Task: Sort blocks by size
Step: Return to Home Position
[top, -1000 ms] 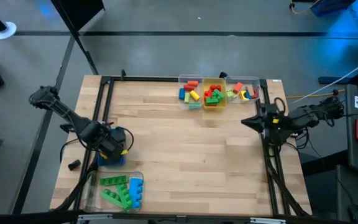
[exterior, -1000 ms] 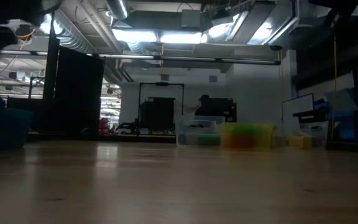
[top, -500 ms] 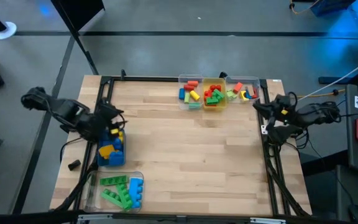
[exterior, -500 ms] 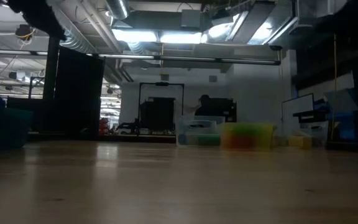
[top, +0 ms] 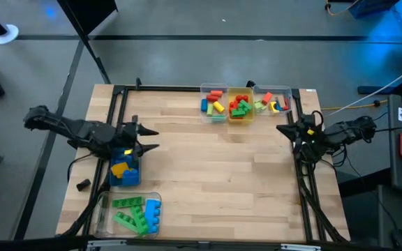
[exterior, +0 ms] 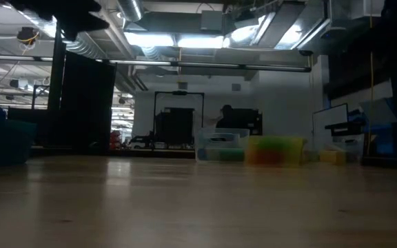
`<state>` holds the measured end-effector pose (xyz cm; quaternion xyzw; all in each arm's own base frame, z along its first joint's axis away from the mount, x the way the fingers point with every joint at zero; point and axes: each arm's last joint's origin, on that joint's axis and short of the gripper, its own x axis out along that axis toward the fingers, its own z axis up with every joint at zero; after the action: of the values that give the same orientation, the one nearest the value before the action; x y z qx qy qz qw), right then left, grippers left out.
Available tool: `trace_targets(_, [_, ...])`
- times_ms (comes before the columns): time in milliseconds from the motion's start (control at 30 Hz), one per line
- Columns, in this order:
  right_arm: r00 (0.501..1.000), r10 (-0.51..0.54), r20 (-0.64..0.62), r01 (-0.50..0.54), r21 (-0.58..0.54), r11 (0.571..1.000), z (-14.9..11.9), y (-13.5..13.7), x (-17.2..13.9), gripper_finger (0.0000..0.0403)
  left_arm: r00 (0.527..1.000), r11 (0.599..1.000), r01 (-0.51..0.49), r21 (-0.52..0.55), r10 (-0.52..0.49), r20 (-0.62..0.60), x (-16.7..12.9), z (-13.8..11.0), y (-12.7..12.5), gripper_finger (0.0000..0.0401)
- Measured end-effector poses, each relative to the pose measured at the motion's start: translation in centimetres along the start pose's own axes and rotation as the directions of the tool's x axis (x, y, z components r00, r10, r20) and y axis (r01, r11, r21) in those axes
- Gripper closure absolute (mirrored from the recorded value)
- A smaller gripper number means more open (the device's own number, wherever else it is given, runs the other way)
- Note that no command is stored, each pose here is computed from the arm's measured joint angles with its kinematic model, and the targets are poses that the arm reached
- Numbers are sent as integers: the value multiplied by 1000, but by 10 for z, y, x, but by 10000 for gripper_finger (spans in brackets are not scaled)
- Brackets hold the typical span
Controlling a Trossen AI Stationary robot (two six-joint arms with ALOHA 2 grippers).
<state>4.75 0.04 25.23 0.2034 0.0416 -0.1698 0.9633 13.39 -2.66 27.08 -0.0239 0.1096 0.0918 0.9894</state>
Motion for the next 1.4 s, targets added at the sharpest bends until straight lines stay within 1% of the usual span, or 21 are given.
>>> trace_targets(67, [1000, 0, 0, 0, 0, 1000, 0, 0, 0, 388, 1000, 1000, -2, 9, 2, 5, 6, -9, 3, 187])
trace_targets(167, [1000, 9, -5, -9, 1, 1000, 0, 0, 0, 388, 1000, 1000, -25, -8, 25, 19, 14, -21, 11, 187])
trace_targets(333, [1000, 19, -15, -18, 16, 1000, -1, 0, 0, 388, 1000, 1000, -2, -13, 2, 13, 21, -32, 23, 187])
trace_targets(433, [1000, 6, -26, -5, 29, 1000, -3, -1, 0, 388, 1000, 1000, -5, -7, 5, 3, 22, -36, 30, 187])
trace_targets(567, [999, -2, -39, 4, 36, 999, -4, -2, 0, 388, 1000, 1000, -11, -13, 12, 21, 15, -35, 37, 187])
trace_targets(633, [999, -2, -38, 4, 37, 999, -4, -2, 0, 388, 998, 1000, -18, 2, 17, 59, 9, -32, 39, 187])
trace_targets(733, [999, -1, -36, 3, 32, 999, -4, -2, 0, 388, 995, 1000, -29, -2, 29, 100, -4, -30, 42, 187])
trace_targets(900, [1000, 1, -29, -1, 19, 1000, -3, -1, 0, 388, 998, 999, -31, -29, 32, 55, -20, -39, 45, 187])
trace_targets(933, [1000, 1, -30, -1, 19, 1000, -3, -1, 0, 388, 998, 999, -30, -42, 32, 59, -22, -40, 45, 187])
trace_targets(1000, [1000, 2, -28, -2, 21, 1000, -3, -1, 0, 388, 994, 998, -24, -57, 30, 106, -23, -43, 45, 187])
trace_targets(1100, [1000, 6, -20, -6, 29, 1000, -2, -1, 0, 388, 985, 999, -21, -44, 28, 168, -18, -58, 46, 187])
trace_targets(1233, [1000, 12, -10, -12, 39, 999, -1, 0, 0, 388, 974, 998, -14, -54, 26, 226, -11, -80, 46, 187])
trace_targets(1400, [1000, 20, 3, -20, 38, 999, 0, 1, 0, 388, 972, 996, -4, -93, 26, 233, -4, -105, 47, 187])
